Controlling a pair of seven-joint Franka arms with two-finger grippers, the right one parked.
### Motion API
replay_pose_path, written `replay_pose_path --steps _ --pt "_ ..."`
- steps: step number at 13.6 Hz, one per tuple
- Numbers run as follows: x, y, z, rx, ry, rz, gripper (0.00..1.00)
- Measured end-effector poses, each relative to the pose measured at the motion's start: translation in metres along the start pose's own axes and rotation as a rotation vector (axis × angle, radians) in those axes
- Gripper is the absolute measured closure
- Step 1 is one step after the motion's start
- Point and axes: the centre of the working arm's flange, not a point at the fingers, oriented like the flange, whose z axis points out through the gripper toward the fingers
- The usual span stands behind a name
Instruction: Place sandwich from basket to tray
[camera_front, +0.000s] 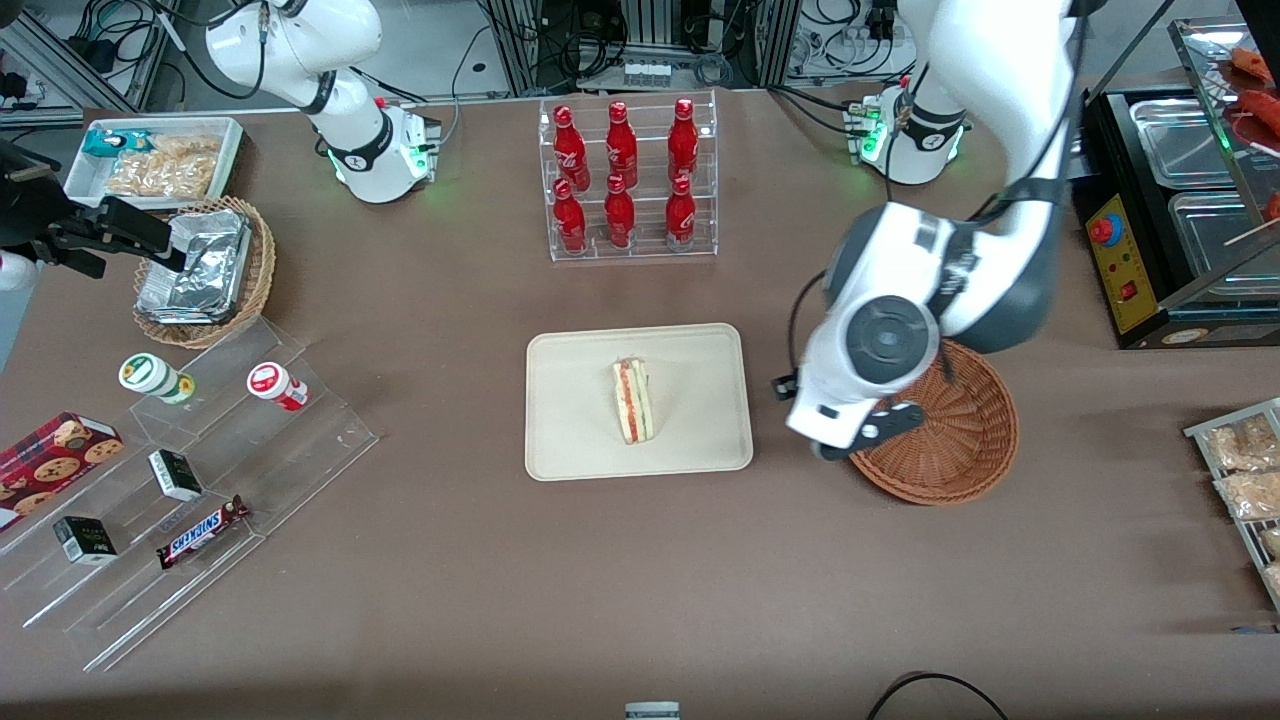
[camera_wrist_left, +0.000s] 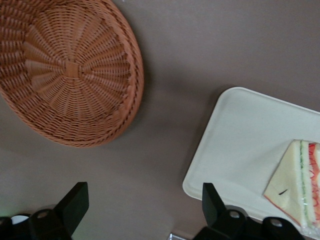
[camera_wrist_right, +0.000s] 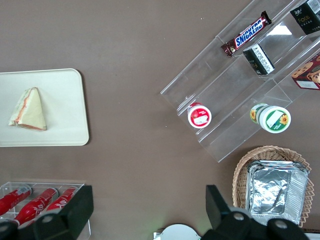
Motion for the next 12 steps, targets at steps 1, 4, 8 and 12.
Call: replay_pose_path --steps 1,4,8,12 --pt "0.006 -0.015 -0.007 -0.002 -0.007 0.014 0.00" --pt "0.024 -0.072 -0.042 -0.011 0.028 0.034 0.00" --pt "0.021 -0.166 -0.094 -0.044 0.003 0.159 0.00" --pt "0.005 -0.244 -0.137 -0.040 0.029 0.274 0.00"
